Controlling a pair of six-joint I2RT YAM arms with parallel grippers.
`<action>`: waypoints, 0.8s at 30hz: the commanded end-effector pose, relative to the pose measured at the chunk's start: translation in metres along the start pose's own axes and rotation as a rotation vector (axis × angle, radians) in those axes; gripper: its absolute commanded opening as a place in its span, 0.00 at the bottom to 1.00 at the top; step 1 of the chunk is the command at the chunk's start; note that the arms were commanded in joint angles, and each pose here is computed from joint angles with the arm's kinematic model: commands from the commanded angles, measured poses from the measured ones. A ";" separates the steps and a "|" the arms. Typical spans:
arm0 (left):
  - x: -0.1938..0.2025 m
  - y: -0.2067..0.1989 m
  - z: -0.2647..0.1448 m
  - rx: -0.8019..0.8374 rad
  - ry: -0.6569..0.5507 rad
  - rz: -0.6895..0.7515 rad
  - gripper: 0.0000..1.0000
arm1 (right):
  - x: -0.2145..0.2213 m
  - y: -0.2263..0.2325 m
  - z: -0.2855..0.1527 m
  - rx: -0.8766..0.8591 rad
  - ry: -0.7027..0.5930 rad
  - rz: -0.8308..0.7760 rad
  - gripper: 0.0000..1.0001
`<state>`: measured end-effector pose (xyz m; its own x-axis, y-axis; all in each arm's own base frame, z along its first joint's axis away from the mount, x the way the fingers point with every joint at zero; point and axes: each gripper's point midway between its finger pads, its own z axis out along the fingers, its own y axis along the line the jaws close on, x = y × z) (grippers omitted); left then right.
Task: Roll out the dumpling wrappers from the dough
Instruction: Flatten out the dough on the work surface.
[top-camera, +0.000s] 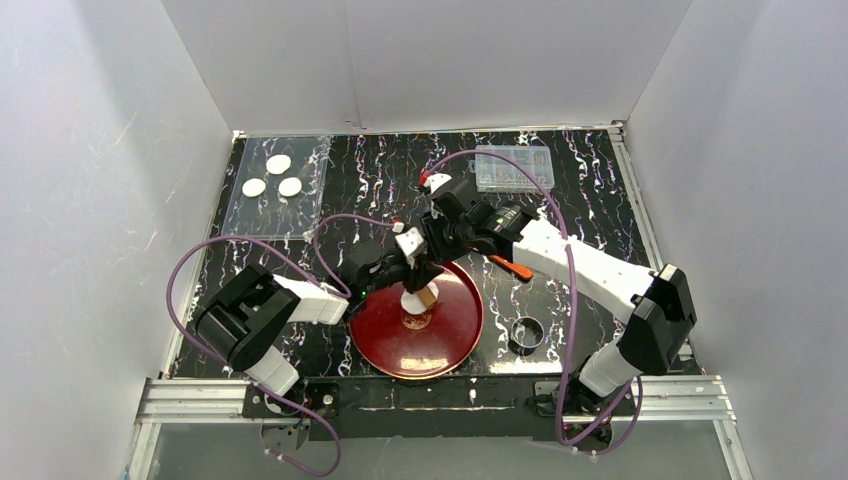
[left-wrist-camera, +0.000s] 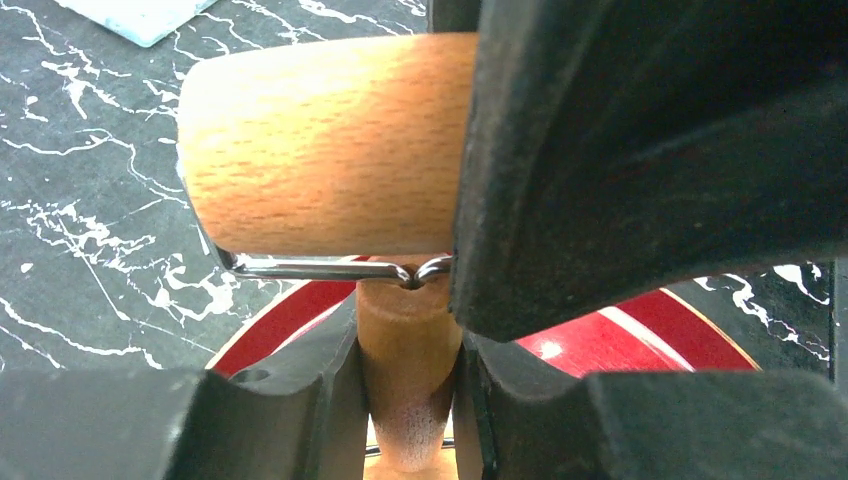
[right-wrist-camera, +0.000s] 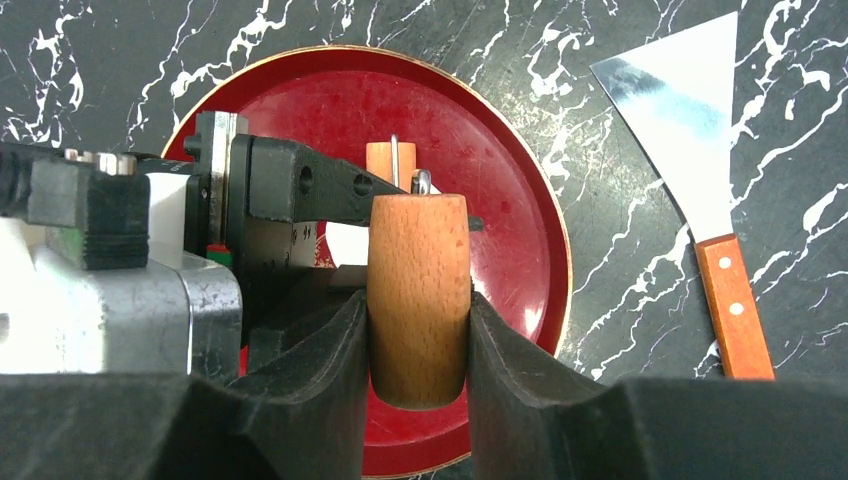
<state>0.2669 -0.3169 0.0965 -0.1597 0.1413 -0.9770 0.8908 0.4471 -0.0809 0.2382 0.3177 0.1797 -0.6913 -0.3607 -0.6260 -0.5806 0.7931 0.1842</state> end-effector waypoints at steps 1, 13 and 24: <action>0.041 -0.003 -0.006 -0.058 0.110 -0.123 0.00 | 0.035 0.068 0.003 -0.244 0.087 -0.107 0.01; 0.101 -0.009 -0.030 -0.115 0.275 -0.183 0.00 | 0.064 0.061 0.014 -0.220 0.136 -0.081 0.01; 0.115 -0.008 -0.056 -0.186 0.319 -0.224 0.00 | 0.075 0.066 0.028 -0.235 0.152 -0.046 0.01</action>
<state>0.2359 -0.2886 0.0519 -0.2768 0.1752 -0.9448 0.8351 0.5302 -0.1463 0.2214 0.3176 0.1251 -0.6919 -0.3987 -0.6019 -0.5933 0.7891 0.1592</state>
